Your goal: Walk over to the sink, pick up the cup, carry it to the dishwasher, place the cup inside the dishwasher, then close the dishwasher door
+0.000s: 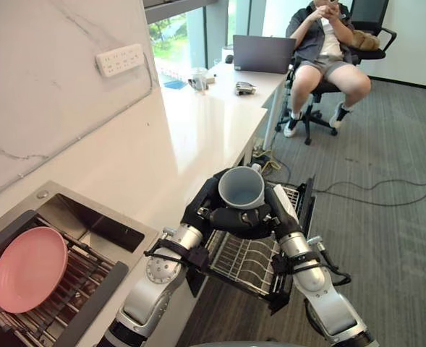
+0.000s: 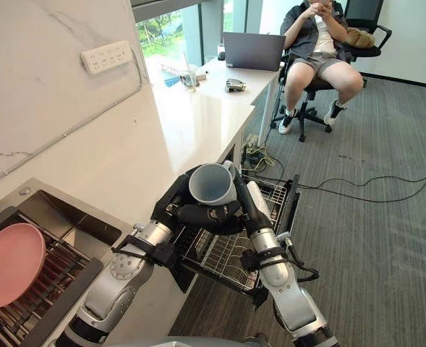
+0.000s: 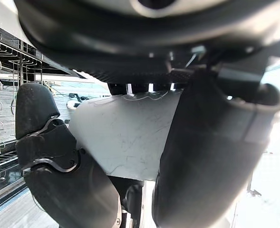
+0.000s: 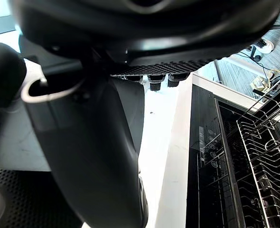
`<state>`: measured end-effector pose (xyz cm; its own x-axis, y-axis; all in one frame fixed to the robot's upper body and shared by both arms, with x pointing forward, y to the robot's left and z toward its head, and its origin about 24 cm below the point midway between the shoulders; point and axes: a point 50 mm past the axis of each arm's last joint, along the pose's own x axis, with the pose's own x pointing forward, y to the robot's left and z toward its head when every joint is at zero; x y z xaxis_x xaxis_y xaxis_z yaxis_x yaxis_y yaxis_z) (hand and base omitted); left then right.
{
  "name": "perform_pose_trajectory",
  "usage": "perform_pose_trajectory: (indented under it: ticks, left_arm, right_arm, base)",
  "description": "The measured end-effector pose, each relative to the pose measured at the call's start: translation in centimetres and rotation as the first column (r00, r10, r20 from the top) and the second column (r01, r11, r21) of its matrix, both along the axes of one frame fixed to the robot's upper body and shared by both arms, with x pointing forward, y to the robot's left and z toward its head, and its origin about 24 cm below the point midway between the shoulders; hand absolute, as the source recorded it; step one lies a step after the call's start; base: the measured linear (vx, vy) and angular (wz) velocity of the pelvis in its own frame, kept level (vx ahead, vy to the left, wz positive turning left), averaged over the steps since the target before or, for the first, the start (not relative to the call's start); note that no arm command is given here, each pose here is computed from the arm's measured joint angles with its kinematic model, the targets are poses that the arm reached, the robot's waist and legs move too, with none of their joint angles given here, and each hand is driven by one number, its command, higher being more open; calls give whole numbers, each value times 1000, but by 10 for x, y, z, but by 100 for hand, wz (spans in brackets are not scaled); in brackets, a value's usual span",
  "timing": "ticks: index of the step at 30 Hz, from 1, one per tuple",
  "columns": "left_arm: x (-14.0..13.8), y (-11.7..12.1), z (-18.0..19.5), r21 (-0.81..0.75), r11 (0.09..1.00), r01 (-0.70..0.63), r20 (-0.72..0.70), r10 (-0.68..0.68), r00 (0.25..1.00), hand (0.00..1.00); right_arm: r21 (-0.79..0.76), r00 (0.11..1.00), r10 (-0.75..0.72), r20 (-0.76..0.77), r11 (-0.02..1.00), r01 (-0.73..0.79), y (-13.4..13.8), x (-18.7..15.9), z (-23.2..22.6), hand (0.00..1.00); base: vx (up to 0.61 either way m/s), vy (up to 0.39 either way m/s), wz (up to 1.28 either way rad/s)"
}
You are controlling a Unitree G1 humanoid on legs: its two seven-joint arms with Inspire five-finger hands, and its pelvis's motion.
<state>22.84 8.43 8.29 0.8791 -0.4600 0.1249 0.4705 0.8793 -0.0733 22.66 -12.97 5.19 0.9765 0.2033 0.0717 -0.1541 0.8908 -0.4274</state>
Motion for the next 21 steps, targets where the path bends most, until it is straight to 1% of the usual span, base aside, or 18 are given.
perform_pose_trajectory:
  ticks: [3,6,15,18,21]
  left_arm:
    - [0,0,1,-3,1000,-1,4,1,1000,0]
    - [-1,0,1,-8,1000,-1,3,1,1000,0]
    - [-2,6,-1,-11,999,-31,-6,31,1000,0]
    - [-2,8,-2,-12,999,-51,-8,51,999,0]
    - [-2,8,-1,-15,998,-58,1,58,998,0]
  right_arm:
    - [10,1000,-1,11,1000,1,1,0,1,100]
    - [52,1000,17,10,998,-17,3,-1,2,100]
    - [224,987,159,-35,963,-147,8,-2,4,100]
    - [233,980,194,-39,956,-180,9,0,5,100]
    - [229,980,198,-30,956,-186,9,1,7,100]
  base:
    - [0,0,0]
    - [0,0,0]
    - [0,0,0]
    - [0,0,0]
    - [0,0,0]
